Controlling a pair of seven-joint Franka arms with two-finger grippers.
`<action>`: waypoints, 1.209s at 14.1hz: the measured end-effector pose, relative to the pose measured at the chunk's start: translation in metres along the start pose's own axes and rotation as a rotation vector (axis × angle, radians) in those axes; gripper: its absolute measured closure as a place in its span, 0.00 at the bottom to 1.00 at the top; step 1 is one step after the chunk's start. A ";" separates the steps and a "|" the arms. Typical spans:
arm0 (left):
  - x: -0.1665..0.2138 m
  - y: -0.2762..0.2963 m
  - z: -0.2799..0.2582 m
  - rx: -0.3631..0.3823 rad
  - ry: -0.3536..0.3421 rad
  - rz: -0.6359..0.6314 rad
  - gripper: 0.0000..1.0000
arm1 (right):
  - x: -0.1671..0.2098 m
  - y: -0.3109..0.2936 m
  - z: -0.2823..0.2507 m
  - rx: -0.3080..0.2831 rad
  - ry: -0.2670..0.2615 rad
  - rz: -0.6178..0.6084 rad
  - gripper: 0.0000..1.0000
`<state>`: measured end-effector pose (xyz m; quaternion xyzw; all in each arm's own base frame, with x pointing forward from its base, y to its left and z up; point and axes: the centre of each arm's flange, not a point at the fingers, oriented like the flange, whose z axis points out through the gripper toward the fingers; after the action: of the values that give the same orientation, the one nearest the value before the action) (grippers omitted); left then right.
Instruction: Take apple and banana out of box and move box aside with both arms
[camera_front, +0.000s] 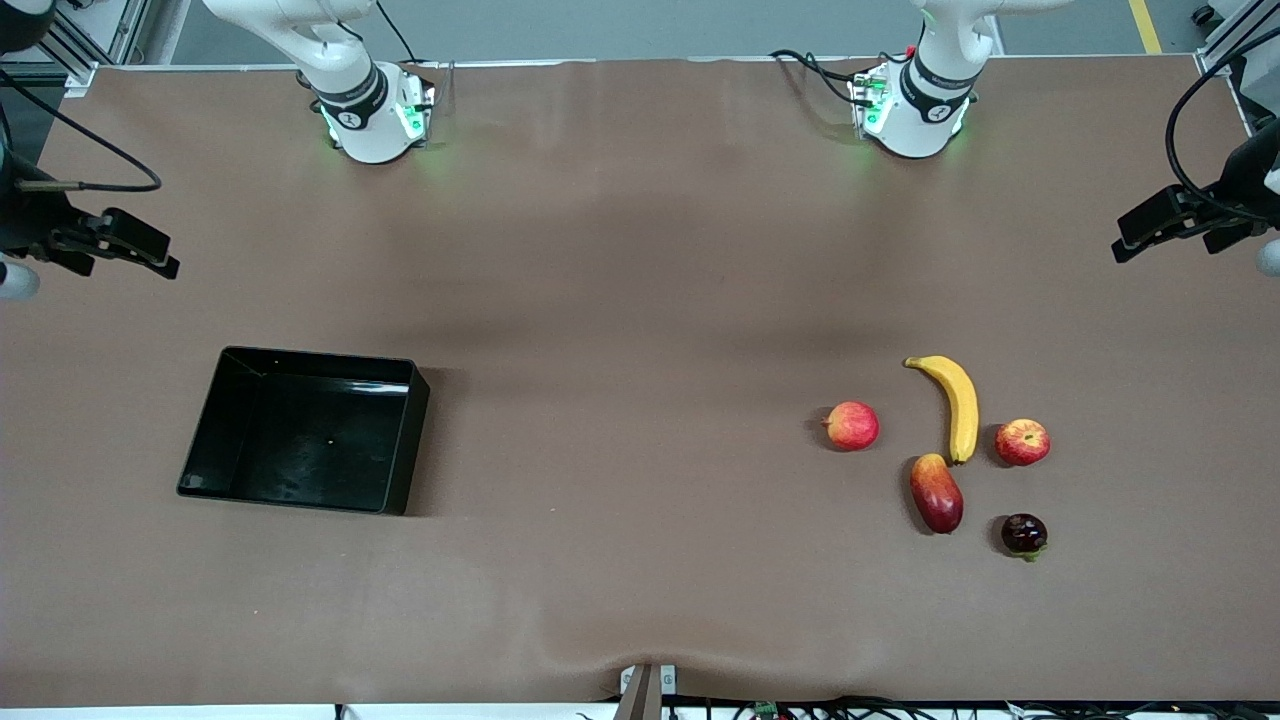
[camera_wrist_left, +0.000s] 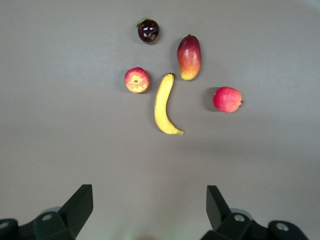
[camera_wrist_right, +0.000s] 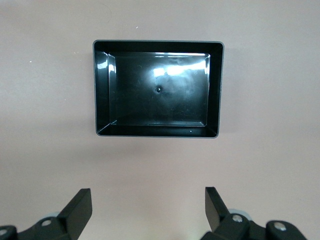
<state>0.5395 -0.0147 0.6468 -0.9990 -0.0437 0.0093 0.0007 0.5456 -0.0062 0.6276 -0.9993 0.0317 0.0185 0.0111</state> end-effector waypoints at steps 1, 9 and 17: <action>-0.004 0.000 -0.004 0.001 -0.003 0.001 0.00 | -0.001 0.000 -0.003 0.000 -0.004 -0.001 0.00; -0.017 0.026 -0.019 0.001 0.021 0.048 0.00 | -0.012 0.016 -0.008 0.001 -0.051 -0.028 0.00; -0.009 0.022 -0.021 -0.002 0.031 0.040 0.00 | -0.013 0.016 -0.009 0.001 -0.057 -0.031 0.00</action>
<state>0.5324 -0.0372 0.6681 -0.9997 -0.0237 -0.0064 0.0003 0.5321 -0.0216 0.6370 -0.9987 0.0161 0.0470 0.0130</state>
